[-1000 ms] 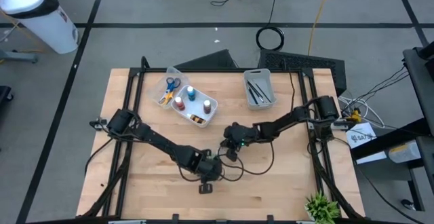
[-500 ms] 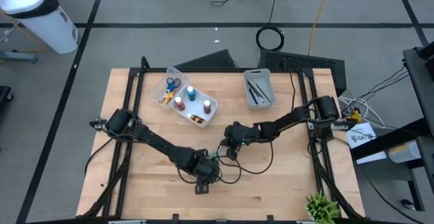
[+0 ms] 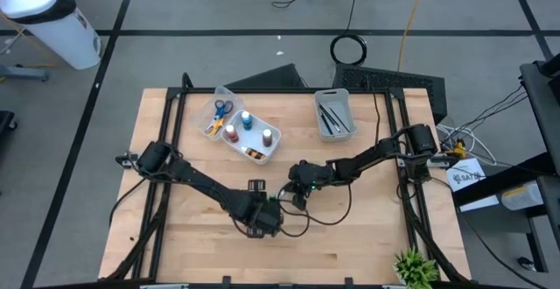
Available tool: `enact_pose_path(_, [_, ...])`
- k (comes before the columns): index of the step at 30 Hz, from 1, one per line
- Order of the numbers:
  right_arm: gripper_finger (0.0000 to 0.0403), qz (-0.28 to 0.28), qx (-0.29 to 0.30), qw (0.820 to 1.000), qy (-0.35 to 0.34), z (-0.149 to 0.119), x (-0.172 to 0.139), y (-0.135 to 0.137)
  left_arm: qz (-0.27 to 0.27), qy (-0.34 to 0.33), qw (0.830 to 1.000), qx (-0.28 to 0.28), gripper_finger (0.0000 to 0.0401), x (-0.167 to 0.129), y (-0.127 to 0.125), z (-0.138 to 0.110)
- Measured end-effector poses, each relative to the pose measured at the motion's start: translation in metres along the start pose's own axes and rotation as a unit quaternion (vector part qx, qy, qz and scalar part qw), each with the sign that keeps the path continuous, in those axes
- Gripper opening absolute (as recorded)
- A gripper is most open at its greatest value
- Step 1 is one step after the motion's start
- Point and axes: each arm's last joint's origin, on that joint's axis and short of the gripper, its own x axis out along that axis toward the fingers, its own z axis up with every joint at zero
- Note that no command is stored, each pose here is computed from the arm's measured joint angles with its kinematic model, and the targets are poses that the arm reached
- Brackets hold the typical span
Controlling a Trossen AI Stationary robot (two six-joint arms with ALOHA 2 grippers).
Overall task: Pick & Place Paint Supplies
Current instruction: Put the green scissors into the transparent bin
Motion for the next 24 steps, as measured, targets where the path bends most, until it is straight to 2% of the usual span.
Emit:
enact_pose_path(4, [0.0,0.0,0.0,1.0,0.0,0.0,0.0,0.0,-0.008,0.003,1.0,0.004,0.0187,0.0,0.001,0.0])
enact_pose_path(8, [0.0,0.0,-0.001,1.0,0.0,0.0,0.0,0.0,-0.061,0.023,0.998,-0.003,0.0186,-0.001,-0.004,-0.002])
enact_pose_path(10, [0.0,0.0,-0.001,1.0,-0.001,0.0,0.0,0.0,-0.071,0.027,0.997,-0.01,0.0186,-0.002,-0.009,-0.004])
enact_pose_path(13, [0.0,-0.001,-0.001,1.0,-0.001,0.0,0.0,0.0,-0.054,0.024,0.998,-0.004,0.0186,0.004,-0.016,-0.013])
enact_pose_path(16, [0.0,-0.001,-0.001,1.0,-0.001,0.0,0.0,0.0,-0.015,0.033,0.999,0.023,0.0186,0.014,-0.018,-0.027])
enact_pose_path(19, [0.0,-0.001,-0.001,1.0,-0.001,0.0,0.0,0.0,0.027,0.033,0.999,0.006,0.0186,0.022,-0.015,-0.036])
enact_pose_path(22, [0.0,-0.002,0.0,1.0,-0.002,0.001,0.0,0.0,0.02,0.017,1.0,-0.008,0.0186,0.03,-0.014,-0.038])
enact_pose_path(24, [0.0,-0.001,-0.001,1.0,-0.004,0.001,0.0,0.0,0.009,0.006,1.0,0.003,0.0186,0.034,-0.014,-0.038])
